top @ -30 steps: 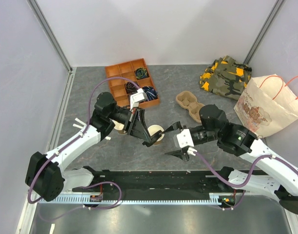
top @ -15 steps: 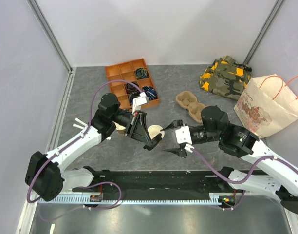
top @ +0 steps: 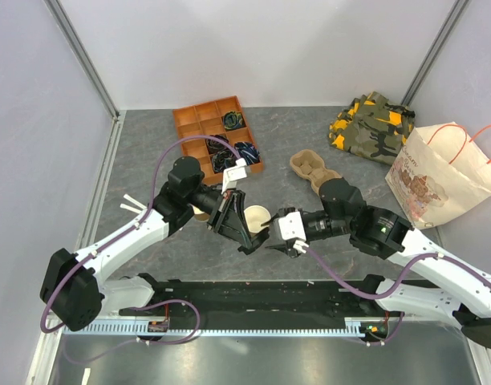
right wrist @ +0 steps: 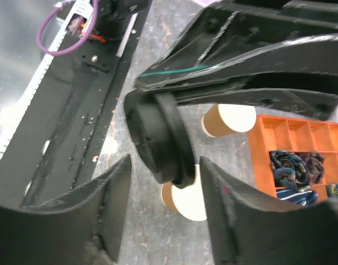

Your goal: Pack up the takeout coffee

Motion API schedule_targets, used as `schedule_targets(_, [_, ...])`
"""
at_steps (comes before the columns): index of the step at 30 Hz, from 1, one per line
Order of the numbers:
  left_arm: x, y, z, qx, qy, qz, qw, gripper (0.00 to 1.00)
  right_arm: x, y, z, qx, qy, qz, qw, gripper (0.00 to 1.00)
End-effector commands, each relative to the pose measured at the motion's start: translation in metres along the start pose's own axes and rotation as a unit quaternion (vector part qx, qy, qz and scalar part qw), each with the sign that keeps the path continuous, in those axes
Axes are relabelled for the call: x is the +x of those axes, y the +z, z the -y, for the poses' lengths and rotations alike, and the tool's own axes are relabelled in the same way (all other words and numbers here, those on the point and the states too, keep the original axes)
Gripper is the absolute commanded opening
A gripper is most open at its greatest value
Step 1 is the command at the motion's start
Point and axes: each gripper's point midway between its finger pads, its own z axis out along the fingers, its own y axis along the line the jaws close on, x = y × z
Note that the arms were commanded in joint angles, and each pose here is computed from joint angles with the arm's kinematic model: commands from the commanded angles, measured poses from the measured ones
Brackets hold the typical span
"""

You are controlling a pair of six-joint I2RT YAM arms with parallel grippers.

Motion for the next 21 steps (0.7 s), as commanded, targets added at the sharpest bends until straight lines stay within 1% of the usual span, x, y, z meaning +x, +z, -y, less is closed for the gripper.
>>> schedule_targets(1, [0.012, -0.006, 0.028, 0.052, 0.057, -0.053, 0.996, 0.03, -0.006, 0.004, -0.002, -0.004, -0.012, 0.017, 1.000, 0.54])
schedule_targets(2, [0.012, -0.006, 0.027, 0.051, 0.055, -0.053, 0.996, 0.03, -0.005, 0.004, -0.003, -0.005, -0.010, 0.018, 1.000, 0.48])
schedule_targets(5, [0.013, -0.006, 0.026, 0.052, 0.054, -0.053, 0.996, 0.03, -0.007, 0.005, -0.003, -0.006, -0.006, 0.021, 1.000, 0.39])
schedule_targets(7, [0.012, -0.005, 0.024, 0.050, 0.058, -0.051, 0.996, 0.06, -0.007, 0.006, -0.004, -0.006, 0.002, 0.022, 1.000, 0.36])
schedule_targets(8, [0.012, -0.005, 0.024, 0.049, 0.060, -0.049, 0.996, 0.06, -0.007, 0.006, -0.004, -0.006, 0.004, 0.023, 1.000, 0.33])
schedule_targets(10, [0.012, -0.005, 0.022, 0.046, 0.059, -0.046, 0.996, 0.11, -0.005, 0.006, -0.006, -0.007, 0.010, 0.022, 1.000, 0.28])
schedule_targets(11, [0.012, -0.005, 0.022, 0.047, 0.060, -0.046, 0.996, 0.13, -0.004, 0.007, -0.007, -0.008, 0.014, 0.020, 1.000, 0.25])
schedule_targets(12, [0.013, -0.005, 0.022, 0.046, 0.060, -0.044, 0.996, 0.19, -0.002, 0.007, -0.007, -0.007, 0.018, 0.018, 1.000, 0.24])
schedule_targets(13, [0.013, -0.005, 0.022, 0.046, 0.061, -0.044, 0.996, 0.22, -0.002, 0.007, -0.008, -0.007, 0.025, 0.018, 1.000, 0.23])
schedule_targets(14, [0.010, -0.005, 0.022, 0.043, 0.065, -0.041, 0.996, 0.25, -0.001, 0.007, -0.009, -0.007, 0.030, 0.017, 0.999, 0.20])
schedule_targets(15, [0.011, -0.006, 0.021, 0.041, 0.058, -0.039, 0.997, 0.30, -0.001, 0.007, -0.009, -0.006, 0.034, 0.017, 0.999, 0.18])
schedule_targets(16, [0.008, -0.008, 0.019, 0.033, 0.058, -0.032, 0.997, 0.33, 0.000, 0.007, -0.010, -0.006, 0.046, 0.016, 0.999, 0.18])
schedule_targets(17, [0.003, -0.009, 0.016, 0.023, 0.066, -0.022, 0.997, 0.35, 0.001, 0.007, -0.010, -0.004, 0.053, 0.014, 0.999, 0.18])
schedule_targets(18, [-0.001, -0.012, 0.014, 0.013, 0.069, -0.013, 0.997, 0.42, 0.002, 0.007, -0.010, -0.003, 0.059, 0.012, 0.998, 0.17])
schedule_targets(19, [-0.008, -0.020, 0.011, -0.005, 0.076, 0.005, 0.997, 0.46, 0.005, 0.007, -0.011, -0.001, 0.068, 0.008, 0.998, 0.16])
schedule_targets(20, [-0.016, -0.025, 0.006, -0.026, 0.084, 0.023, 0.996, 0.47, 0.008, 0.007, -0.013, 0.000, 0.087, 0.004, 0.996, 0.15])
schedule_targets(21, [-0.023, -0.032, 0.005, -0.042, 0.095, 0.038, 0.994, 0.54, 0.011, 0.007, -0.012, 0.002, 0.103, 0.001, 0.995, 0.14])
